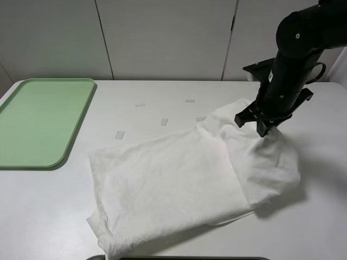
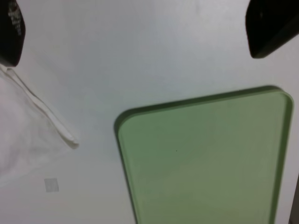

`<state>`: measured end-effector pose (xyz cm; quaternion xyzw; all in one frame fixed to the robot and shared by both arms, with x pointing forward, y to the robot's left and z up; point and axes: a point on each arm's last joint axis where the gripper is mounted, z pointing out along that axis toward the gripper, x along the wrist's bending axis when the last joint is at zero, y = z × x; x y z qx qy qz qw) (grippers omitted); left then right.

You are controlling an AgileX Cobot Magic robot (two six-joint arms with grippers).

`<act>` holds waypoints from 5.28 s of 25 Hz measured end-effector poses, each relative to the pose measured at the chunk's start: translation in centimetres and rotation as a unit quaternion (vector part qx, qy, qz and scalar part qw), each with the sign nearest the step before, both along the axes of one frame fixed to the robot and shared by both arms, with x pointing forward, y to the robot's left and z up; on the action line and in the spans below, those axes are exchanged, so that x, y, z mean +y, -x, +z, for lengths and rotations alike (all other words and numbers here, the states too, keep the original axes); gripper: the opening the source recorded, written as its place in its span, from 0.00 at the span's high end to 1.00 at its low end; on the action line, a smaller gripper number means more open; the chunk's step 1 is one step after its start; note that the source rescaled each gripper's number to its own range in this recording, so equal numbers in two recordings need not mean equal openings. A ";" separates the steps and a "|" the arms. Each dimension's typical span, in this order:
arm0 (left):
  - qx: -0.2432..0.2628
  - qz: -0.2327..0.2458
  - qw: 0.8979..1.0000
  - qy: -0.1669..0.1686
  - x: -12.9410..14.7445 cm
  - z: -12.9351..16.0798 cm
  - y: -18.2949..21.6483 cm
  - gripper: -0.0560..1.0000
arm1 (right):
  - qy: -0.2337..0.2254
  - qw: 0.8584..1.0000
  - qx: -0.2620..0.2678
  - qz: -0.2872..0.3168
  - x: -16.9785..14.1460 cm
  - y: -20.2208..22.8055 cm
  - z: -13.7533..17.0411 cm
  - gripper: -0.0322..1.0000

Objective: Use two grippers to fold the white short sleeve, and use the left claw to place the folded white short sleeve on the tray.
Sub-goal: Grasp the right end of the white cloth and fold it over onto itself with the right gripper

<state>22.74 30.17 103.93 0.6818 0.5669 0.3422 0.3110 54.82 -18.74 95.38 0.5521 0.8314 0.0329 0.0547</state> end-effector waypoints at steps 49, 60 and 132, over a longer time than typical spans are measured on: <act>0.000 0.000 1.000 0.000 0.0 0.0 0.0 0.05 | -0.331 0.935 0.094 0.089 6.8 0.7 2.9 0.24; 0.000 0.000 1.000 0.000 0.0 0.0 0.0 0.05 | -0.321 0.925 0.130 0.155 6.6 1.6 2.8 0.24; 0.000 0.000 1.000 0.000 0.0 0.0 0.0 0.05 | -0.433 0.880 0.190 -0.053 7.6 6.3 2.7 0.00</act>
